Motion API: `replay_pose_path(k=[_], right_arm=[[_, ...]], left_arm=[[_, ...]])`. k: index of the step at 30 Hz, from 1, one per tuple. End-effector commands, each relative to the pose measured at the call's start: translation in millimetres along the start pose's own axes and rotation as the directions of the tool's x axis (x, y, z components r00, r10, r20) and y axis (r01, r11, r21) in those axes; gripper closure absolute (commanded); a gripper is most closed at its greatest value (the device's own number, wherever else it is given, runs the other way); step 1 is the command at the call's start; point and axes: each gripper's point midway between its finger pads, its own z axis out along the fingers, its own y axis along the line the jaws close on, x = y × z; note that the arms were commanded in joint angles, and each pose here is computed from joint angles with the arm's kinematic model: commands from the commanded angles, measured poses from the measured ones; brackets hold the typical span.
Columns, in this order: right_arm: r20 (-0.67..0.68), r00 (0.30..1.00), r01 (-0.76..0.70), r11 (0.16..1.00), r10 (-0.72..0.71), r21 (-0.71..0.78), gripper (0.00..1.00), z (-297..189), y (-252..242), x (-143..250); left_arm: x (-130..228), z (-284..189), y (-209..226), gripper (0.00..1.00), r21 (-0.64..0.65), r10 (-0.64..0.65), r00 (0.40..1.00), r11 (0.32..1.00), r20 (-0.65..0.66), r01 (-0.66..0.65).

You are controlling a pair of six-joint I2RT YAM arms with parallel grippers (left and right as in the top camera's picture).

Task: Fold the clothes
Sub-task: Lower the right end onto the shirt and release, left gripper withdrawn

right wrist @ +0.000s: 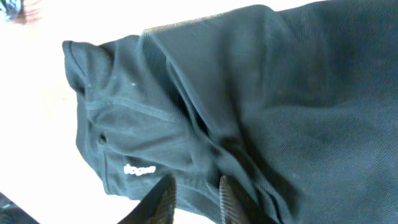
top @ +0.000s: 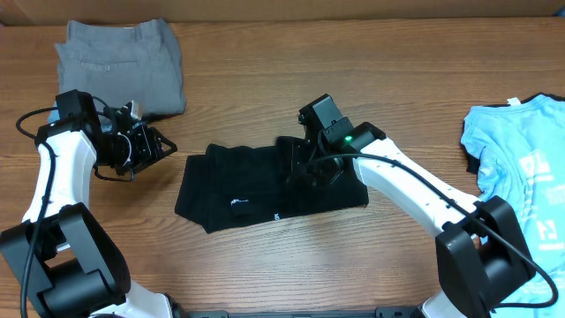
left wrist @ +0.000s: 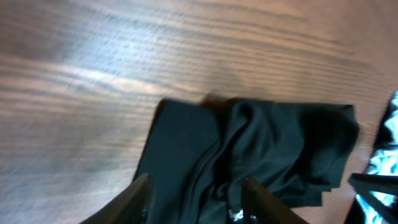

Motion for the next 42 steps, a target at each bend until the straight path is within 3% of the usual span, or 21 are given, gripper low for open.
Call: replay_pose_path(k=[1, 5, 8, 11, 17, 20, 22, 26, 28, 32, 35, 39, 42], right_arm=[[0.076, 0.996, 0.058, 0.996, -0.053, -0.066, 0.68, -35.3, 24.7, -9.5], [0.114, 0.993, 0.043, 0.998, -0.038, -0.04, 0.67, -48.1, 19.3, -14.3], [0.127, 0.99, -0.064, 0.997, 0.058, 0.039, 0.83, -49.1, -5.9, -18.9], [0.112, 0.988, -0.115, 0.989, 0.104, 0.091, 0.87, -42.8, -23.9, -18.7], [-0.007, 0.978, -0.203, 0.963, 0.207, 0.18, 0.88, 1.5, -51.0, -0.4], [-0.133, 0.961, -0.221, 0.963, 0.242, 0.152, 0.92, 22.8, -49.2, 18.6], [-0.23, 0.951, -0.192, 0.978, 0.207, 0.087, 0.93, 29.6, -34.9, 34.6], [-0.335, 0.942, -0.007, 0.995, -0.027, -0.103, 0.96, 26.5, 7.6, 62.9], [-0.314, 0.935, 0.112, 0.978, -0.163, -0.175, 0.96, 20.6, 26.0, 70.4], [-0.228, 0.929, 0.238, 0.942, -0.292, -0.238, 0.96, 8.2, 44.4, 64.5], [-0.14, 0.953, 0.243, 0.955, -0.268, -0.172, 0.95, -4.3, 34.1, 40.4], [-0.025, 0.988, 0.15, 0.983, -0.154, -0.103, 0.91, -31.0, 11.2, 2.1], [-0.014, 0.999, 0.036, 0.996, -0.037, -0.084, 0.91, -39.1, -6.8, -10.3]], left_arm=[[-0.6, -4.9, 6.6, 0.49, -0.085, 0.037, 0.999, 0.996, -0.003, -0.038], [4.5, -5.2, 15.9, 0.46, -0.136, 0.026, 0.999, 0.99, -0.023, -0.029], [6.5, -5.9, 20.3, 0.46, -0.161, 0.021, 0.999, 0.987, -0.031, -0.026], [6.4, -5.9, 20.9, 0.45, -0.164, 0.02, 0.999, 0.986, -0.03, -0.025], [4.7, -5.9, 20.8, 0.44, -0.164, 0.024, 0.999, 0.986, -0.024, -0.028], [4.7, -5.8, 21.0, 0.44, -0.165, 0.024, 0.999, 0.986, -0.024, -0.028], [5.1, -5.9, 21.0, 0.44, -0.165, 0.024, 0.999, 0.986, -0.025, -0.028], [5.6, -6.1, 22.2, 0.43, -0.172, 0.023, 0.999, 0.985, -0.028, -0.027], [6.2, -6.2, 22.2, 0.39, -0.172, 0.022, 0.999, 0.985, -0.03, -0.026], [9.1, -6.2, 22.1, 0.32, -0.17, 0.037, 0.998, 0.984, -0.044, -0.044], [13.7, -6.3, 22.0, 0.3, -0.168, 0.047, 0.997, 0.984, -0.064, -0.057], [24.0, -1.9, 24.7, 0.29, -0.167, 0.029, 0.995, 0.985, -0.093, -0.044], [32.6, 5.0, 28.9, 0.27, -0.164, 0.018, 0.994, 0.986, -0.109, -0.036]])
